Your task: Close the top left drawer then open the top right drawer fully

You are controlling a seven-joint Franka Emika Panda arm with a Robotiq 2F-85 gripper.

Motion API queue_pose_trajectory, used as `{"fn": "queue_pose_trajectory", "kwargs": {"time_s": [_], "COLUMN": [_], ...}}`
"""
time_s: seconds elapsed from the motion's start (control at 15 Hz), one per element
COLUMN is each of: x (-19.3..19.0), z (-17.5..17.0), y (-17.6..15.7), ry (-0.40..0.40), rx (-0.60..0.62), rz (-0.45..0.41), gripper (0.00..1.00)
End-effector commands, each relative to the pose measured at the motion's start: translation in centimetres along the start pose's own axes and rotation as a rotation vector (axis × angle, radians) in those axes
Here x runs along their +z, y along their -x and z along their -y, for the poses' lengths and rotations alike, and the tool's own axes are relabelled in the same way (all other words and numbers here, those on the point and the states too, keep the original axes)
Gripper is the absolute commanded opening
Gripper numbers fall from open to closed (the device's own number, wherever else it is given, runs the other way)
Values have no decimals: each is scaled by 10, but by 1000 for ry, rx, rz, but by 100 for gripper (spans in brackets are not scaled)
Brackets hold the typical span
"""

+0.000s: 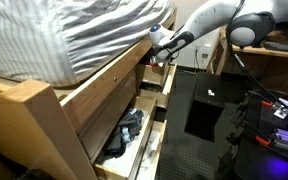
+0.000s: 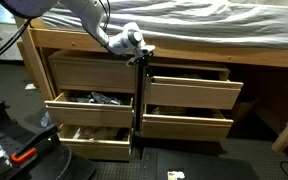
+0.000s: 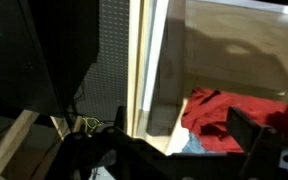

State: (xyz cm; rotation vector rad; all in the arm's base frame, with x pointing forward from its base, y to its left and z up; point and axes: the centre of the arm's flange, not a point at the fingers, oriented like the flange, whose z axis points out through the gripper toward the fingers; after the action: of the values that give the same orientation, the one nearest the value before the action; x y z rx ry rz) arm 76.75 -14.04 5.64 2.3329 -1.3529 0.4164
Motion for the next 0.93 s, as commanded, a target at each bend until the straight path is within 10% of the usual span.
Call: {"fn": "queue_pose_trajectory", "kwargs": {"time_s": [0.0, 0.07, 0.13, 0.8, 0.87], "x": [-8, -15, 30, 103, 62], "z": [68, 75, -52, -145, -100], "y": [-3, 3, 3, -37, -41], "ry": [175, 209, 252, 432, 404], "rx": [71, 83, 112, 310, 279], "rz": [57, 44, 33, -95, -80], "gripper": [100, 100, 100, 100, 100]}}
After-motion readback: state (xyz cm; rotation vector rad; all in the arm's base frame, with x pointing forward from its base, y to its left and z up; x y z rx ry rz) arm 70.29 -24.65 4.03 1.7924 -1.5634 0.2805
